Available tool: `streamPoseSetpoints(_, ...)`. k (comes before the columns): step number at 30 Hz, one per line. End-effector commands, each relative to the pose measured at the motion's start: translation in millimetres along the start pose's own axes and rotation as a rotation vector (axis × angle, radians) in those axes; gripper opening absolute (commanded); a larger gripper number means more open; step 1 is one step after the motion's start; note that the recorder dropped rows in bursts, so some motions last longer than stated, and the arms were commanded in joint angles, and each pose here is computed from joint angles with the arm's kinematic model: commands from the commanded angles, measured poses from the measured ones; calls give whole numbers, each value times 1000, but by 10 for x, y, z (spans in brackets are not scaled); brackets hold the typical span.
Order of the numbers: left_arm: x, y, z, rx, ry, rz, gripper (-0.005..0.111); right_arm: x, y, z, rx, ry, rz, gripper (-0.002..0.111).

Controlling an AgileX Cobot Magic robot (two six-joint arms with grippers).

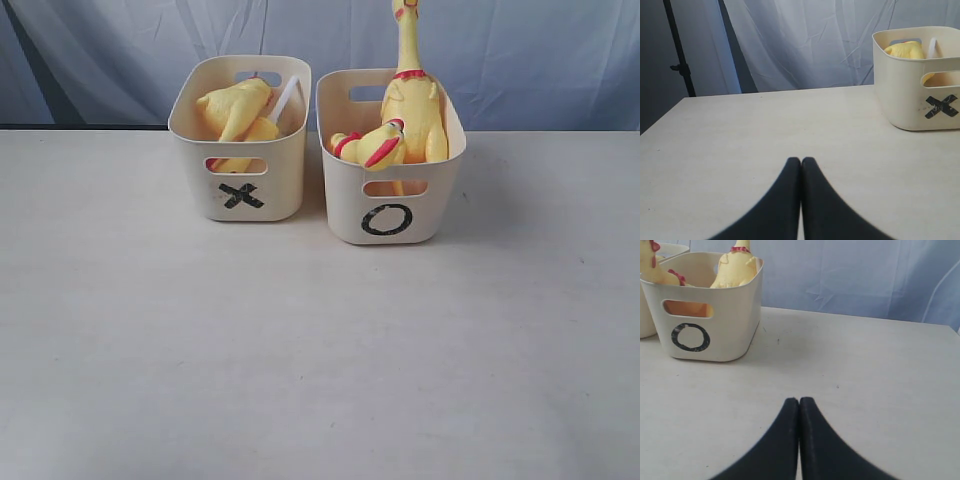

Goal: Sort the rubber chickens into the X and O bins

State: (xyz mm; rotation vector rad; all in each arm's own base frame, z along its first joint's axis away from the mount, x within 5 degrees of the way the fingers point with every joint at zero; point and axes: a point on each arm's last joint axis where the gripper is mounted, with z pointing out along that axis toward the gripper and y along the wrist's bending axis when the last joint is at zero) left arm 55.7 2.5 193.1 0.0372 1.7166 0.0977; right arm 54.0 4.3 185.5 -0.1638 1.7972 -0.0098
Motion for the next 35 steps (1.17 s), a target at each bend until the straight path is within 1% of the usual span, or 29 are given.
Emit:
streamPoseSetpoints(1,10,-6,-1,8,-1,-4,0,12,3,1,-3,-2,-2,0)
streamPoseSetpoints(9,10,-7,-1,10,-1,-4,0,12,3,1,-3,-2,-2,0)
streamPoseSetpoints(14,7,-37,-2,65,-6,10,0,10,3,1,-3,-4,-2,0)
streamPoseSetpoints(35,7,-36,-2,63,-6,10,0,13,3,1,-4,-1,-2,0)
